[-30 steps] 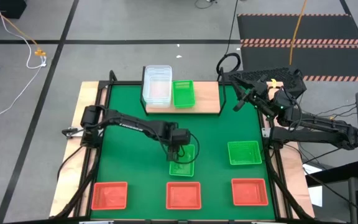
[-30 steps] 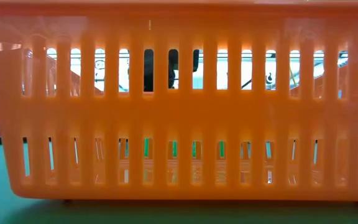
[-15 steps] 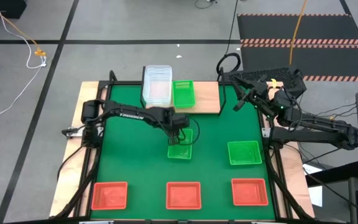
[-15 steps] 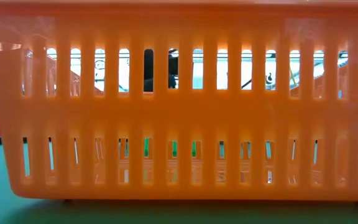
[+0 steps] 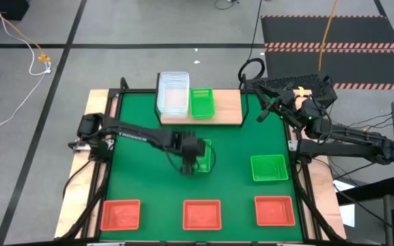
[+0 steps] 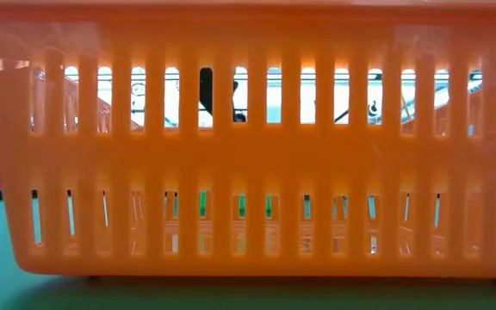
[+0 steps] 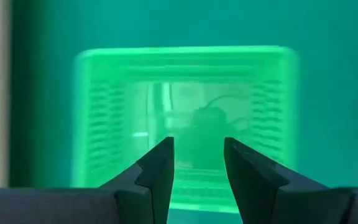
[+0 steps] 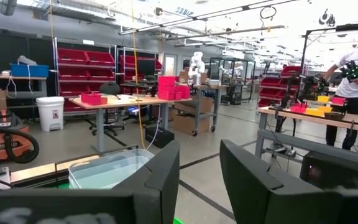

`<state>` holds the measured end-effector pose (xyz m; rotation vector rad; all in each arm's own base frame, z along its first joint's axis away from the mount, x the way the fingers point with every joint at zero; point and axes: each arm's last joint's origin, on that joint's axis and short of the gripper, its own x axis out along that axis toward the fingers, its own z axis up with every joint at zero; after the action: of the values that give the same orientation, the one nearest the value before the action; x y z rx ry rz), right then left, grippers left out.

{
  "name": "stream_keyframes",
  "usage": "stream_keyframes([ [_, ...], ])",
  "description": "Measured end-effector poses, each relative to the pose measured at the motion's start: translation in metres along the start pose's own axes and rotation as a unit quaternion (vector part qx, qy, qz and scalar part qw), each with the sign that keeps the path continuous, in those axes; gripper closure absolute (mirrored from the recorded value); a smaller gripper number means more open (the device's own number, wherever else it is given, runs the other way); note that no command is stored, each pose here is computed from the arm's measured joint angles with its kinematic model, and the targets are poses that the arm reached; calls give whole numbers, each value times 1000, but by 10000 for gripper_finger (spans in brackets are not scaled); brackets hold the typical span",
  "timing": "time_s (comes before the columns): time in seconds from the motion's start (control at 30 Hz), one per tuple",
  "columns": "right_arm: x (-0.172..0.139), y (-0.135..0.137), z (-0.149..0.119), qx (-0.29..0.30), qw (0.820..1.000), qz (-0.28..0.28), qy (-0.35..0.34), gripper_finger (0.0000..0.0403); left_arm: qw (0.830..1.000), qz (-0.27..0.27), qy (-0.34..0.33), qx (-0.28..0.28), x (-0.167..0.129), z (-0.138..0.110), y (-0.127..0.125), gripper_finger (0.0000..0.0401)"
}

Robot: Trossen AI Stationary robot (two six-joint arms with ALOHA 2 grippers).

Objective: Stack baskets on shelf by color
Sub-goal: Stack the left green bin on the top of the other green bin on the shelf

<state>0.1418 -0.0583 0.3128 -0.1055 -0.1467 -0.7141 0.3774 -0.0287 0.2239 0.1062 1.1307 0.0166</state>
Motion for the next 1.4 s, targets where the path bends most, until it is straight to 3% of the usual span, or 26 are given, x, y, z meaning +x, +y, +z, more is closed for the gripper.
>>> stream_keyframes([
  [0.23,0,0,0,2,1000,0,0,291,995,-24,-5,95,7,-3,-44,258],
  [1.03,0,0,0,1,1000,0,-2,291,996,-62,24,55,31,-7,-43,260],
  [1.13,0,0,0,2,1000,0,-3,291,997,-59,33,42,31,-8,-38,280],
  [1.33,0,0,0,1,1000,0,-2,291,997,-66,40,18,33,-8,-28,381],
  [1.4,0,0,0,1,1000,0,-2,291,997,-64,40,16,33,-8,-26,387],
])
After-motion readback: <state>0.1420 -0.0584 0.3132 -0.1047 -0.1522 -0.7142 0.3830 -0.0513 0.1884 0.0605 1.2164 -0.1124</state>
